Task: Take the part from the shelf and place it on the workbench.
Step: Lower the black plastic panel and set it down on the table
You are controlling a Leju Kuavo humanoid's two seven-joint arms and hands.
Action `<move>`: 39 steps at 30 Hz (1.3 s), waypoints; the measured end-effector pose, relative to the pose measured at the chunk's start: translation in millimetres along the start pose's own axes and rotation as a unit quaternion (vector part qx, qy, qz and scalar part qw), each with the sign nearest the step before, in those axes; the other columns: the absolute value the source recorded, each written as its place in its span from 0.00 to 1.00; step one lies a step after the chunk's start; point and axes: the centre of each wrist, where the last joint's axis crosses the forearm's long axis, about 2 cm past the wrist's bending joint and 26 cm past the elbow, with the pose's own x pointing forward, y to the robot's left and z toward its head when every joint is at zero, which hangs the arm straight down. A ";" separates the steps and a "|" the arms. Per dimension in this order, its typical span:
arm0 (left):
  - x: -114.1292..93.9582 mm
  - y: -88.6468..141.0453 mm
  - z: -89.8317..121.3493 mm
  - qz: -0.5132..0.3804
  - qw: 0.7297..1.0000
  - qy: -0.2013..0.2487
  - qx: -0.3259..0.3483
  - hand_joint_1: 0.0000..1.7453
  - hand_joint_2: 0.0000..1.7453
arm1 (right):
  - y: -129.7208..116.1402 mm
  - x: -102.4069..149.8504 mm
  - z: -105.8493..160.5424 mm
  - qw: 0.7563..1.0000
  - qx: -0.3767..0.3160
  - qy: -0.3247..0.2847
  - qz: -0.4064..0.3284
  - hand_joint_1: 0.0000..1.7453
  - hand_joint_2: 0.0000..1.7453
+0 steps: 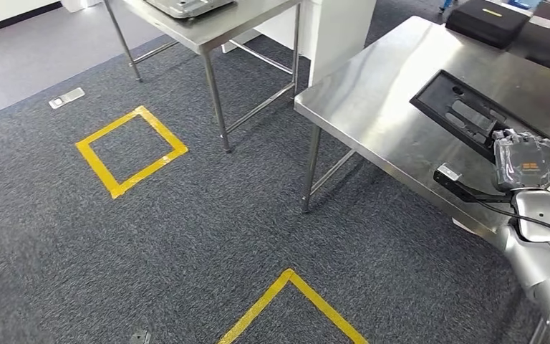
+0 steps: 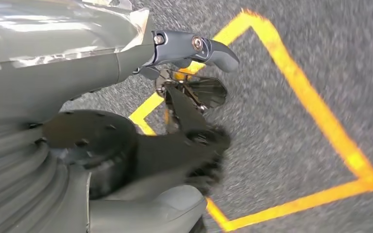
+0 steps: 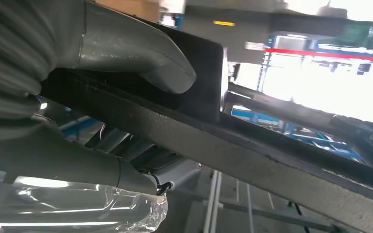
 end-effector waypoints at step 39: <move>-0.9 1.3 0.2 -0.012 1.000 0.004 -0.003 0.00 1.00 | 13.8 9.4 30.3 1.000 0.012 0.002 0.003 1.00 1.00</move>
